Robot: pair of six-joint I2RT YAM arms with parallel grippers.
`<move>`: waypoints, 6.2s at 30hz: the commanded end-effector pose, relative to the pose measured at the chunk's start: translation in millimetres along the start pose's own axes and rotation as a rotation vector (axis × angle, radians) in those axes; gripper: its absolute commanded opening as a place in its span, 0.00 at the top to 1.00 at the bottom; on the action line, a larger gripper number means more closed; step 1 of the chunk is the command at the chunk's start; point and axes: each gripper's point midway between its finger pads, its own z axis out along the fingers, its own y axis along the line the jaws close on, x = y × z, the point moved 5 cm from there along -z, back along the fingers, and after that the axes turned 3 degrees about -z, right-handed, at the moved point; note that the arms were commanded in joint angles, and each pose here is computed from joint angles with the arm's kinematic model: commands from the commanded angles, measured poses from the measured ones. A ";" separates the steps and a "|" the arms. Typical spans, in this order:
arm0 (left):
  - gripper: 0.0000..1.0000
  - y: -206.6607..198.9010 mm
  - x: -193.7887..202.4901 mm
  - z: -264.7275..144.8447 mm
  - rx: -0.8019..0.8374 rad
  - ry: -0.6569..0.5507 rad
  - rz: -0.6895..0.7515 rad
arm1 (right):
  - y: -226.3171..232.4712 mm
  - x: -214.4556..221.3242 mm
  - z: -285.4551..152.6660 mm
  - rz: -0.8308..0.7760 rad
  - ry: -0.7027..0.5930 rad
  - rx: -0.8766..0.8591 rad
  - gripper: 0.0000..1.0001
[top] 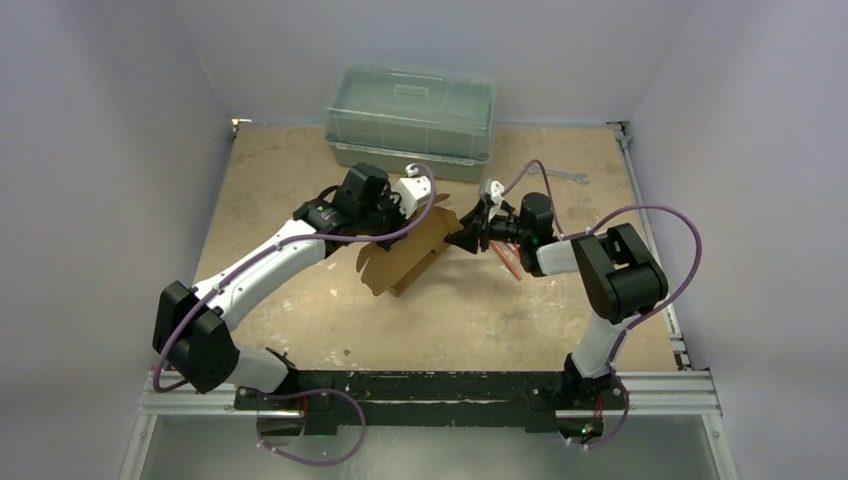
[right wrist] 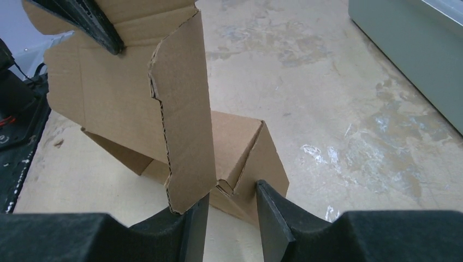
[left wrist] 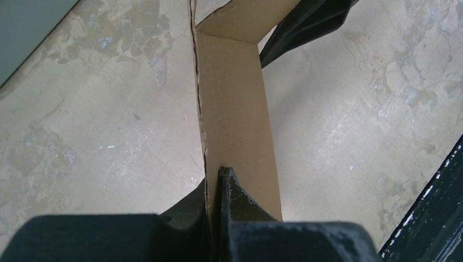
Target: Fold the paper box
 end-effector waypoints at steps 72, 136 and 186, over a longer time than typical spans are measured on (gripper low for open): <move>1.00 9.6 9.3 11.6 0.041 0.025 -0.031 | 4.0 20.0 22.1 -0.001 -0.060 0.012 0.41; 0.08 -33.4 -0.4 -112.4 0.078 -0.485 -0.760 | 12.2 -13.0 -76.8 0.066 0.899 0.229 0.91; 0.14 -123.5 90.2 3.6 0.110 -0.528 -1.247 | 33.9 9.6 -100.7 0.012 0.802 0.377 1.00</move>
